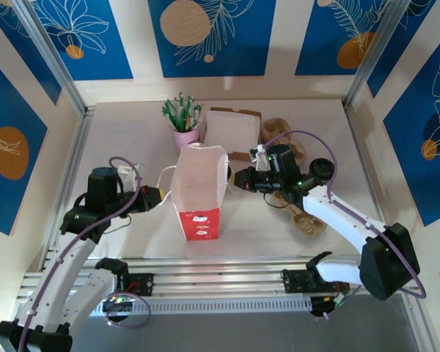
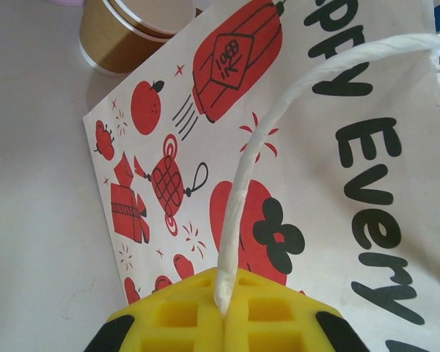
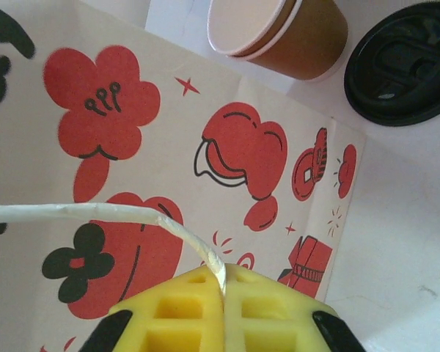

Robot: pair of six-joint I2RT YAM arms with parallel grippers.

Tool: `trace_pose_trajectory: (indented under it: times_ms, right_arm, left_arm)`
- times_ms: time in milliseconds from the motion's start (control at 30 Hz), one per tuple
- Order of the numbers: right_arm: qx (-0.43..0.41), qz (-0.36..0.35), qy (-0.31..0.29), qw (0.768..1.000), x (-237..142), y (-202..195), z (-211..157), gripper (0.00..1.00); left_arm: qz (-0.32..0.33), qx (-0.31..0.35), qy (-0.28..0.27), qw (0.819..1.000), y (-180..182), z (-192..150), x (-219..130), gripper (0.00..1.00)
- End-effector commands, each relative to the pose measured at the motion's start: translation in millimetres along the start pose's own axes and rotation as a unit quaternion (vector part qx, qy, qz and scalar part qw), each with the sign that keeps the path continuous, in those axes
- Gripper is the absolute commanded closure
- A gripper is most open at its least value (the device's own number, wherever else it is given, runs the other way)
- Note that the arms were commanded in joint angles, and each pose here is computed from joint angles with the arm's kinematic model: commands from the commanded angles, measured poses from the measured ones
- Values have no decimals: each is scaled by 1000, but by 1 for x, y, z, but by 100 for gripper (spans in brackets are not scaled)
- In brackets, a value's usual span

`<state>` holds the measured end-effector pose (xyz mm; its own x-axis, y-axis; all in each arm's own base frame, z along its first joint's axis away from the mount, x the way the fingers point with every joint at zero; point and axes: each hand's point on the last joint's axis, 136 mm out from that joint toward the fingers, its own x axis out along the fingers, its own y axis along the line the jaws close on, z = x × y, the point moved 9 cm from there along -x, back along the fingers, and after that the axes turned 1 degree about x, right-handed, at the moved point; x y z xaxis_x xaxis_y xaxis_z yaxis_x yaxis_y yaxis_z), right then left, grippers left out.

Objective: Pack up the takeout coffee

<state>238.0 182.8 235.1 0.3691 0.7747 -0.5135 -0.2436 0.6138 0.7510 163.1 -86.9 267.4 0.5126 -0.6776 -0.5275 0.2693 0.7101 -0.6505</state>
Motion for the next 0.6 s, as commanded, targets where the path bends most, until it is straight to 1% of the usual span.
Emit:
trace_pose_trajectory:
  times_ms: [0,100,267,400,500,567]
  right_arm:
    - [-34,-10,-23,999,-19,15,10,83]
    - [-44,-10,-27,999,-27,21,15,71]
    - [-55,-15,-30,998,-38,31,21,62]
    - [-68,-37,-53,996,-58,40,29,51]
    - [-63,-53,-71,994,-73,43,34,45]
    - [-58,-62,-75,994,-80,43,37,43]
  left_arm:
    - [-17,11,-2,1000,-7,2,-3,100]
    - [-20,10,-3,1000,-8,3,-3,100]
    - [-23,8,-5,1000,-9,5,-4,100]
    - [-21,5,-6,1000,-11,6,-6,100]
    - [-22,3,-7,1000,-13,7,-8,100]
    - [-23,1,-8,1000,-14,8,-9,100]
